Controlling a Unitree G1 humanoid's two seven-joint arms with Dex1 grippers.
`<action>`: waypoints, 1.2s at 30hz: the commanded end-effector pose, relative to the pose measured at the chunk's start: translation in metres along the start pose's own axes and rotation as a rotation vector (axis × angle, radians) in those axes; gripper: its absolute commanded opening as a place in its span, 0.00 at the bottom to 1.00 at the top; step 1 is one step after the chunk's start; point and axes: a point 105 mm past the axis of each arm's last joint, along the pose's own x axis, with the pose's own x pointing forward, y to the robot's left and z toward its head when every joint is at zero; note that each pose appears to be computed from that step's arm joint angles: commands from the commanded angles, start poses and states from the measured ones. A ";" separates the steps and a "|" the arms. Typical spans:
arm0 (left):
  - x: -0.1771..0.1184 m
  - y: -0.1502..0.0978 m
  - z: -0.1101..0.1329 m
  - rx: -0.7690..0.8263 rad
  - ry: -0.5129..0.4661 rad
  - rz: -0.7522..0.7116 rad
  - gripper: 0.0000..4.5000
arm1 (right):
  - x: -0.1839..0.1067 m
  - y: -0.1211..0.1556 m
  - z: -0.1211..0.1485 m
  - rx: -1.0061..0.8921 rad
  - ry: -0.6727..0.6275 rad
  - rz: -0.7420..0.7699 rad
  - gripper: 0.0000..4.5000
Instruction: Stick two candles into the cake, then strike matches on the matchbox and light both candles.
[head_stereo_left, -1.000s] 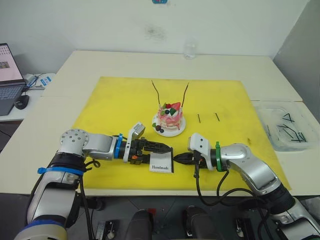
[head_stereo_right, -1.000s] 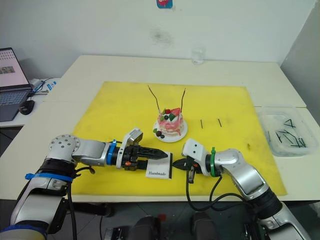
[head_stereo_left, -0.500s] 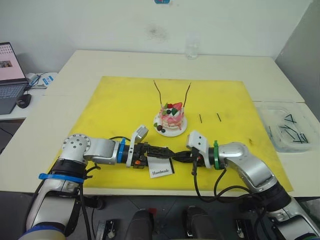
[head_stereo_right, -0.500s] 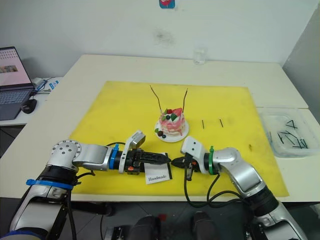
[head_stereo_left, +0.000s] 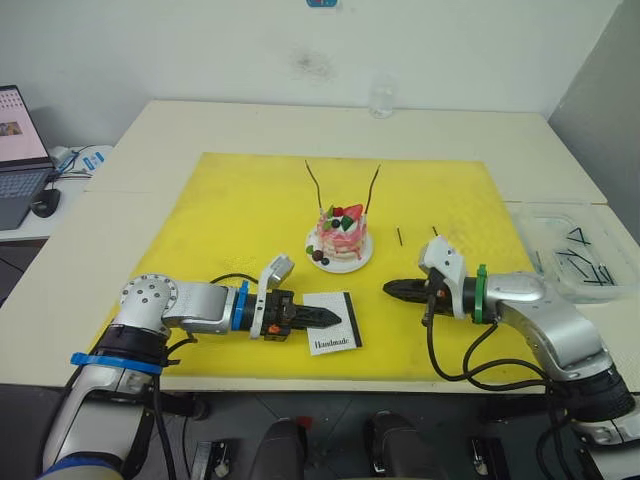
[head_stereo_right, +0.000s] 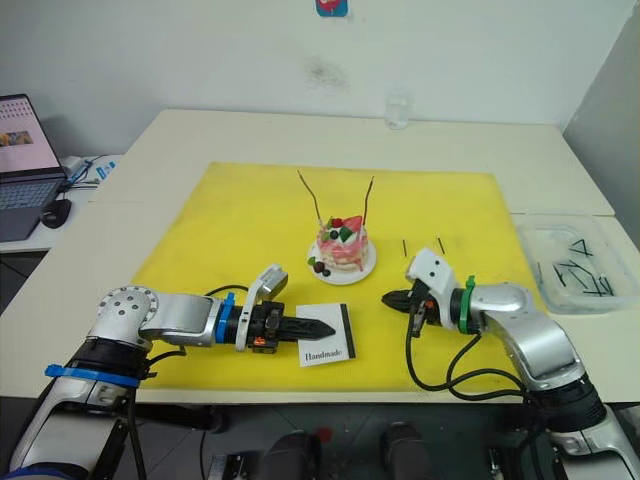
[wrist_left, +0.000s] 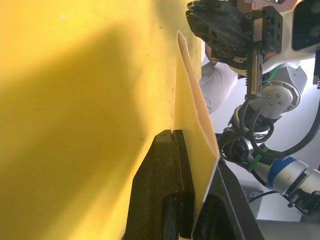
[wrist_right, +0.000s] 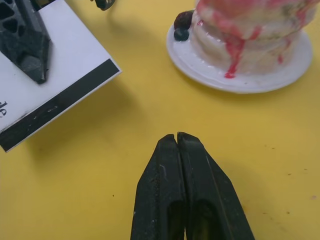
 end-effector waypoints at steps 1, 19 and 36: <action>-0.005 -0.031 0.008 0.114 -0.030 -0.106 0.01 | -0.016 -0.012 0.021 -0.001 -0.084 -0.088 0.00; -0.005 -0.064 -0.008 0.711 -0.080 -0.106 0.00 | 0.024 -0.078 0.008 0.163 -0.274 -0.683 0.29; -0.010 -0.067 -0.003 0.745 -0.161 -0.049 0.00 | 0.059 -0.091 -0.015 0.315 -0.183 -0.844 0.29</action>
